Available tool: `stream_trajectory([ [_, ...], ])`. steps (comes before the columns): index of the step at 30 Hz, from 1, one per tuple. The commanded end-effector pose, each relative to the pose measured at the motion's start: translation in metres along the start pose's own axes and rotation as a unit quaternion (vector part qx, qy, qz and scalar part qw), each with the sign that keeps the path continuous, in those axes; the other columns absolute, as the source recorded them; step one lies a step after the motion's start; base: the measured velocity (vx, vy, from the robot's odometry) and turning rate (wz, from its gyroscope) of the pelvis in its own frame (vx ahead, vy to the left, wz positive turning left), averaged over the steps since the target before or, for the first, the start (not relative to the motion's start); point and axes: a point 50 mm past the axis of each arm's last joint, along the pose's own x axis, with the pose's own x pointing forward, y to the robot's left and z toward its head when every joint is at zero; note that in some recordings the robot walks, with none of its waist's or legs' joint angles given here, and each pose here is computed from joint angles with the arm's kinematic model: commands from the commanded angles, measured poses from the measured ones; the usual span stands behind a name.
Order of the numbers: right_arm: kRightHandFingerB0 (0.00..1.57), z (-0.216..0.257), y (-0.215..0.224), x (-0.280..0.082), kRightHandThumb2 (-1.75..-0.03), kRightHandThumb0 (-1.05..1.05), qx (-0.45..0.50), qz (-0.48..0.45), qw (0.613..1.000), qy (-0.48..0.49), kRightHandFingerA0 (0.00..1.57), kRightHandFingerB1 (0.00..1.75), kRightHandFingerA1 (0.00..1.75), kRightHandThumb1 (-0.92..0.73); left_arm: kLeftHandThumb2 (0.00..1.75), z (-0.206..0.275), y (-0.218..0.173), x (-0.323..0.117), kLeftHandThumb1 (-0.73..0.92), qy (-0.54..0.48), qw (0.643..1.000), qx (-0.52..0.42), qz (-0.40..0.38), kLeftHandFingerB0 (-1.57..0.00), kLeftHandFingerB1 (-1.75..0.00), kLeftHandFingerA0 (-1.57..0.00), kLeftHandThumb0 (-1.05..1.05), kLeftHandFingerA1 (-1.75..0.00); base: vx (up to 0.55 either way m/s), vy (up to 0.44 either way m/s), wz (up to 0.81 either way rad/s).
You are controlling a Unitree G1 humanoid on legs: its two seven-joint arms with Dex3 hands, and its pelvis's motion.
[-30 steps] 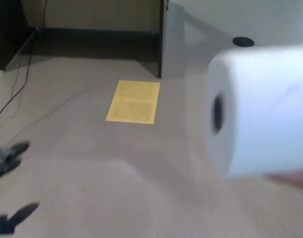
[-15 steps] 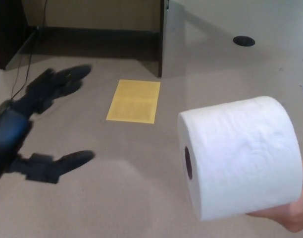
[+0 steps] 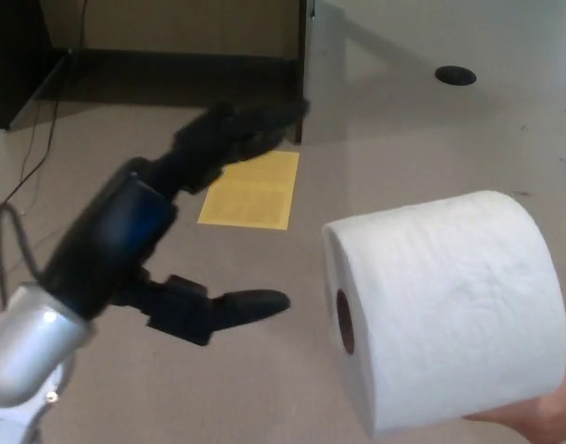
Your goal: A person is holding a toilet paper roll and the robot extends its left hand to grab the roll by inserting its thumb into the gap in the middle and brings its hand down by its side. Then it extends its arm again to hand the toilet paper roll back to the person.
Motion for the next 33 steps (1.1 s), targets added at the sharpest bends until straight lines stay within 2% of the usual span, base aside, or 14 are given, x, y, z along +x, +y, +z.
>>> stream_trajectory([
  [1, 0.56, -0.007, -0.005, -0.002, -0.62, -0.47, -0.001, -0.011, 1.0, 0.007, 0.63, 0.44, 0.51, -0.75, 0.59, -0.005, -0.008, 0.009, 0.35, 0.025, 0.999, -0.014, -0.02, -0.09, -0.31, -0.22, -0.45, -0.38, 0.0, 0.0, 0.0],
  [17, 0.56, -0.007, -0.002, -0.003, -0.62, -0.45, 0.016, -0.01, 1.0, 0.009, 0.66, 0.44, 0.57, -0.74, 0.61, -0.003, -0.029, 0.019, 0.36, 0.019, 0.999, -0.015, -0.045, -0.07, -0.3, -0.17, -0.49, -0.39, 0.0, 0.0, 0.0],
  [18, 0.56, -0.007, -0.003, -0.003, -0.62, -0.45, 0.015, -0.01, 1.0, 0.009, 0.66, 0.44, 0.56, -0.74, 0.79, -0.003, -0.03, 0.019, 0.2, 0.017, 0.999, -0.016, -0.045, 0.0, -0.48, -0.01, -0.26, -0.48, 0.0, 0.0, 0.0],
  [20, 0.56, -0.007, -0.003, -0.003, -0.62, -0.45, 0.018, -0.01, 1.0, 0.008, 0.67, 0.45, 0.59, -0.74, 0.79, -0.002, -0.032, 0.021, 0.2, 0.02, 0.998, -0.016, -0.05, 0.0, -0.48, 0.0, -0.27, -0.48, 0.0, 0.0, 0.0],
  [24, 0.56, -0.007, -0.004, -0.003, -0.62, -0.45, 0.014, -0.013, 1.0, 0.007, 0.63, 0.44, 0.51, -0.73, 0.8, 0.0, -0.036, 0.024, 0.21, 0.012, 0.998, -0.012, -0.053, 0.0, -0.48, 0.0, -0.28, -0.48, 0.0, 0.0, 0.0],
  [27, 0.56, -0.007, -0.004, -0.003, -0.62, -0.45, 0.014, -0.015, 1.0, 0.006, 0.66, 0.45, 0.54, -0.73, 0.8, 0.001, -0.04, 0.028, 0.2, 0.007, 0.998, -0.025, -0.052, 0.0, -0.48, -0.01, -0.28, -0.48, 0.0, 0.0, 0.0],
  [28, 0.56, -0.006, -0.004, -0.003, -0.62, -0.45, 0.013, -0.017, 1.0, 0.005, 0.67, 0.44, 0.54, -0.73, 0.63, 0.001, -0.042, 0.03, 0.37, 0.002, 0.998, -0.032, -0.052, -0.07, -0.31, -0.17, -0.52, -0.38, 0.0, 0.0, 0.0],
  [29, 0.56, -0.007, -0.004, -0.003, -0.62, -0.45, 0.013, -0.015, 1.0, 0.007, 0.66, 0.44, 0.53, -0.73, 0.8, 0.002, -0.044, 0.032, 0.21, -0.005, 0.998, -0.029, -0.054, 0.0, -0.48, -0.01, -0.28, -0.48, 0.0, 0.0, 0.0],
  [32, 0.55, -0.006, -0.003, -0.003, -0.62, -0.45, 0.015, -0.014, 1.0, 0.006, 0.68, 0.44, 0.57, -0.73, 0.8, 0.004, -0.049, 0.038, 0.22, -0.016, 0.998, -0.038, -0.055, 0.0, -0.48, 0.0, -0.27, -0.47, 0.0, 0.0, 0.0],
  [33, 0.55, -0.006, -0.004, -0.003, -0.62, -0.45, 0.012, -0.015, 1.0, 0.006, 0.65, 0.44, 0.52, -0.74, 0.61, 0.006, -0.052, 0.042, 0.37, -0.019, 0.997, -0.04, -0.056, -0.09, -0.31, -0.19, -0.51, -0.38, 0.0, 0.0, 0.0],
])
